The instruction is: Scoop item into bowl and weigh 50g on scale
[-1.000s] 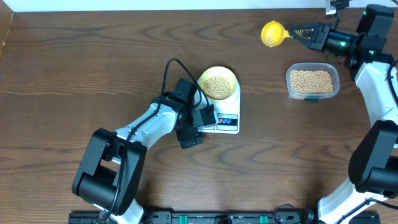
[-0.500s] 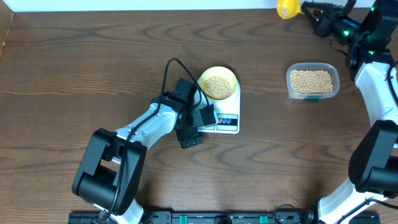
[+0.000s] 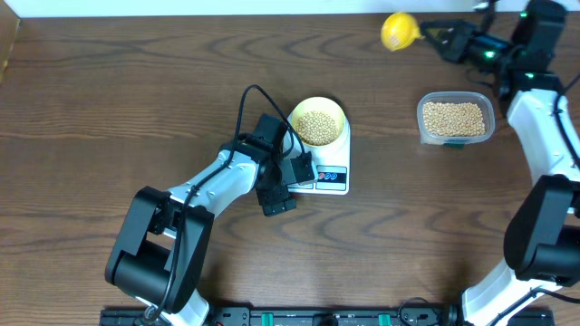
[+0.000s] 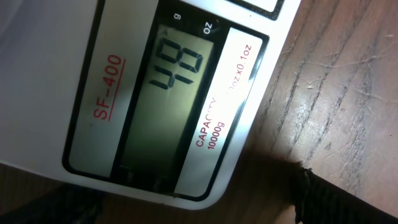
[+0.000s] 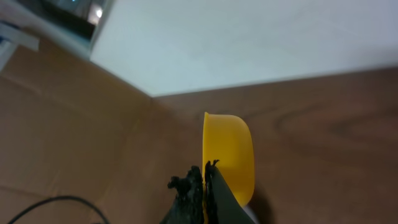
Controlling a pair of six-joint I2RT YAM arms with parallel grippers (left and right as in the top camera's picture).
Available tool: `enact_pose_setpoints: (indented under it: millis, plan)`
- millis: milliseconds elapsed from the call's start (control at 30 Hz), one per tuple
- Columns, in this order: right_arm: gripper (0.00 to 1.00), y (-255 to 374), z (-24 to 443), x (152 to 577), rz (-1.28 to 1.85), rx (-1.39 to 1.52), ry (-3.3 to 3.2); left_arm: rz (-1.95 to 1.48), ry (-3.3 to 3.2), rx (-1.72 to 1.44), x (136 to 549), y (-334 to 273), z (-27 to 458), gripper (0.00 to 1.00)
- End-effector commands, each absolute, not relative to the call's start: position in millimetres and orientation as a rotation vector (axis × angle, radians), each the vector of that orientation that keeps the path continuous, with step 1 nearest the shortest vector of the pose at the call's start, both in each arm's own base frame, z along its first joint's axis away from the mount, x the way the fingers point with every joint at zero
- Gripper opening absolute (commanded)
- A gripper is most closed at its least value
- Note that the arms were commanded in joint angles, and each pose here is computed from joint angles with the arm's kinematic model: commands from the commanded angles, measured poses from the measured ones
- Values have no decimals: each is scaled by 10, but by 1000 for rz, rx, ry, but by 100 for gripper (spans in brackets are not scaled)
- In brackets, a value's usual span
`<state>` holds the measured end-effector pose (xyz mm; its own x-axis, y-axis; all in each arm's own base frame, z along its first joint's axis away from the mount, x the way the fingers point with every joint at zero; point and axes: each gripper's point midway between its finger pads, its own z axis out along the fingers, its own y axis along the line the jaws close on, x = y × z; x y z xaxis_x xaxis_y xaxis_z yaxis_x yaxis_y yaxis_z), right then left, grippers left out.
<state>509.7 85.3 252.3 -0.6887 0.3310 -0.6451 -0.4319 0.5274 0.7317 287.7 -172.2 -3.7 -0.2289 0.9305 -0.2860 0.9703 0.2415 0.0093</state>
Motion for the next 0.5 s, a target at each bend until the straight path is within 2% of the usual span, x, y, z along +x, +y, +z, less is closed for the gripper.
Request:
enact_pose_setpoints:
  millis: [0, 467]
  plan:
    - [1, 1229, 2589, 4913, 1281, -257, 1969, -306, 2298, 1861, 2723, -1728, -238, 97]
    - [1, 2116, 2414, 4383, 1103, -991, 1711, -306, 2299, 1861, 2723, -1728, -238, 98]
